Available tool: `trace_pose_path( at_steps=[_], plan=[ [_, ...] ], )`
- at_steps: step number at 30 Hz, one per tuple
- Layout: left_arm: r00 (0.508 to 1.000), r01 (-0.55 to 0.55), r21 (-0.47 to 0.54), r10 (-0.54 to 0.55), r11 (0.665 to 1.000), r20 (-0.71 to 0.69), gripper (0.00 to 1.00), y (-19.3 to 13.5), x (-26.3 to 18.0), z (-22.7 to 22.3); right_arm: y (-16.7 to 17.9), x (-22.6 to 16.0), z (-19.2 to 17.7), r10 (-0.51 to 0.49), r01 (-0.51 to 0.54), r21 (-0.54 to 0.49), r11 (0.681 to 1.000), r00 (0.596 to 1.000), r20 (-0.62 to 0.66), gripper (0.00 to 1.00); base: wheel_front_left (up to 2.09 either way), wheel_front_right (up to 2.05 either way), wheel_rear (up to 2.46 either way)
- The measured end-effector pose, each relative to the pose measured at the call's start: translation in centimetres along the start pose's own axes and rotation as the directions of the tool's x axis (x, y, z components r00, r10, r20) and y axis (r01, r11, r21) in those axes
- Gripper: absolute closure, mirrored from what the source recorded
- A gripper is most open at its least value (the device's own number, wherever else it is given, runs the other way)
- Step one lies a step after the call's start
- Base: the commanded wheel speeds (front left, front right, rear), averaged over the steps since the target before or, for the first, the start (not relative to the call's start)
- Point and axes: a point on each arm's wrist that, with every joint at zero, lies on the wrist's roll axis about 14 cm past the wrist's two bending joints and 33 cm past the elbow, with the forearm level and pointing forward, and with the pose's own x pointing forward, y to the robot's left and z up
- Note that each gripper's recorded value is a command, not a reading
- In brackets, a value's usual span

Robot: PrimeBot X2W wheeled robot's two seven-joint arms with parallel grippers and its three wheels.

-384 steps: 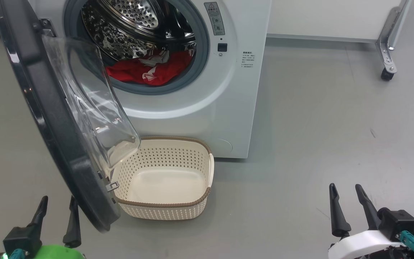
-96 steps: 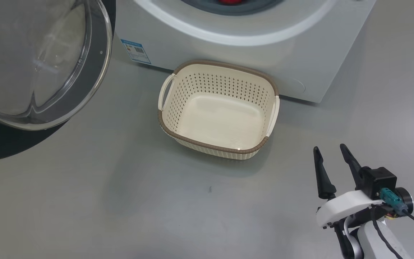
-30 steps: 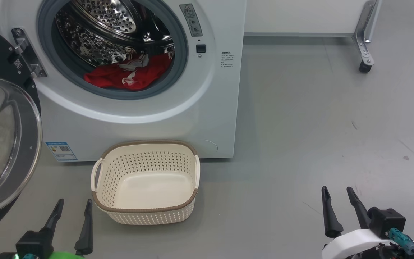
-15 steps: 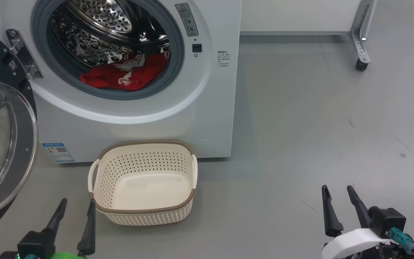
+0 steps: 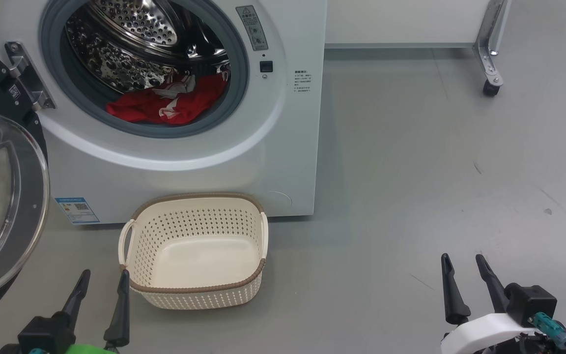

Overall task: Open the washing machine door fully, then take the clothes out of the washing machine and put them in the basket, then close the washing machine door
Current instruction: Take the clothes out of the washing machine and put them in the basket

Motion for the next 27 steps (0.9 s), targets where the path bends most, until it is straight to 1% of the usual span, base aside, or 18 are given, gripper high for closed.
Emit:
trace_pose_path(
  at_steps=[8,18,24,27],
  plan=[
    [1.000,0.000,0.000,0.000,1.000,-0.006,0.00,0.02,-0.24,-0.20,0.06,-0.09,-0.13,0.001,-0.001,0.003,1.000,1.000,-0.003,0.00,0.00,0.00,0.00],
    [1.000,-0.001,-0.036,0.001,0.999,-0.008,0.00,-0.11,-0.30,-0.33,0.14,-0.13,-0.05,0.005,-0.005,0.004,1.000,1.000,0.000,0.00,0.00,0.00,0.00],
    [1.000,-0.004,-0.126,0.002,0.992,-0.010,0.00,-0.65,-0.47,-0.64,0.18,-0.21,0.10,0.007,-0.007,-0.002,1.000,1.000,0.005,0.00,0.05,-0.05,0.00],
    [1.000,-0.008,-0.137,0.007,0.991,-0.010,0.00,-0.56,-0.58,-0.65,0.14,-0.25,0.19,0.006,-0.006,-0.002,1.000,1.000,0.008,0.00,0.21,-0.21,0.00]
  ],
)
